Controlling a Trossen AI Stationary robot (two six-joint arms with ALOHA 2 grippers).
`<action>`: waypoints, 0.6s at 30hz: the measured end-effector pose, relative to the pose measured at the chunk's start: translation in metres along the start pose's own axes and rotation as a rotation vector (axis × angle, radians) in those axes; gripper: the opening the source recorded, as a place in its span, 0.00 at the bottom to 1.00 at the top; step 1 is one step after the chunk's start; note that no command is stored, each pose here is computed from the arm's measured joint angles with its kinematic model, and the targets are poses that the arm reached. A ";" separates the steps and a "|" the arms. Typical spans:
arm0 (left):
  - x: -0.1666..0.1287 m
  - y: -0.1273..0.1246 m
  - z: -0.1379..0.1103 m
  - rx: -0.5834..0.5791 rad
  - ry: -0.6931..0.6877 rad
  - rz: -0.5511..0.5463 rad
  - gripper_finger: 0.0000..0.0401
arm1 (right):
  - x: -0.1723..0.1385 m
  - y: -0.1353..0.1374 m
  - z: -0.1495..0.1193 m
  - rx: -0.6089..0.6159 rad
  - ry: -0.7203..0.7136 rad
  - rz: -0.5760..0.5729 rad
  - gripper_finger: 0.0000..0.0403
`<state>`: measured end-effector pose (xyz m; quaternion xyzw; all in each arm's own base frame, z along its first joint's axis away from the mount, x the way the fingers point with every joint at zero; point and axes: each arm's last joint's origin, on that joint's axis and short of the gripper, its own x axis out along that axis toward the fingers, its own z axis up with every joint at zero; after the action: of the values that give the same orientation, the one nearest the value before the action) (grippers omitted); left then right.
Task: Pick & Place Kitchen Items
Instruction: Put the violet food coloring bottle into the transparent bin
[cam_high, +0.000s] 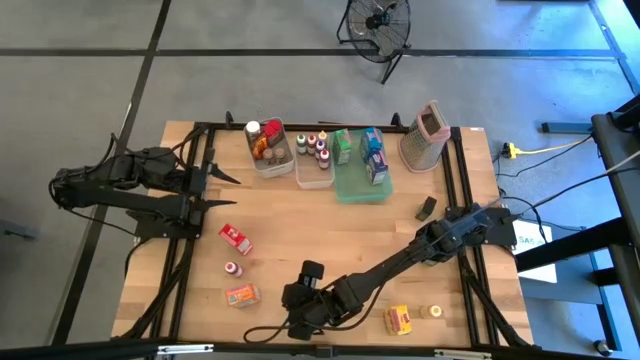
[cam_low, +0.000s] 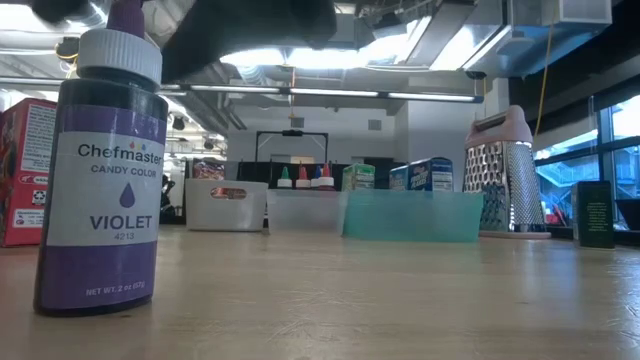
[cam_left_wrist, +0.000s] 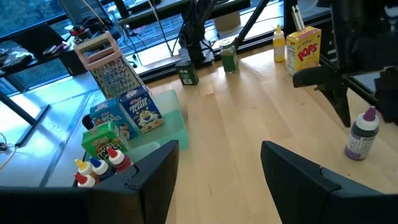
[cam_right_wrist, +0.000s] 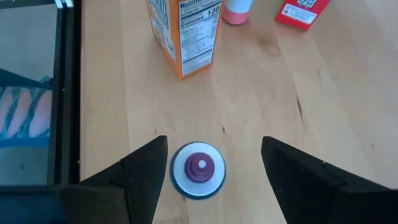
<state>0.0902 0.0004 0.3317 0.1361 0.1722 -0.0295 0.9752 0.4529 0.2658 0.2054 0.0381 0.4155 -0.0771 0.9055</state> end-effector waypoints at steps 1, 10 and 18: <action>0.000 0.000 0.000 0.000 0.000 0.000 0.56 | 0.001 0.000 -0.001 0.000 0.004 0.001 0.65; 0.000 0.000 0.000 0.000 0.000 0.001 0.56 | 0.012 0.001 -0.007 0.038 0.028 -0.005 0.65; 0.000 0.000 0.000 0.000 0.001 0.002 0.56 | 0.012 0.002 -0.007 0.040 0.028 0.002 0.65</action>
<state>0.0902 0.0005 0.3317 0.1362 0.1724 -0.0285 0.9752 0.4558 0.2670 0.1915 0.0578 0.4266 -0.0838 0.8987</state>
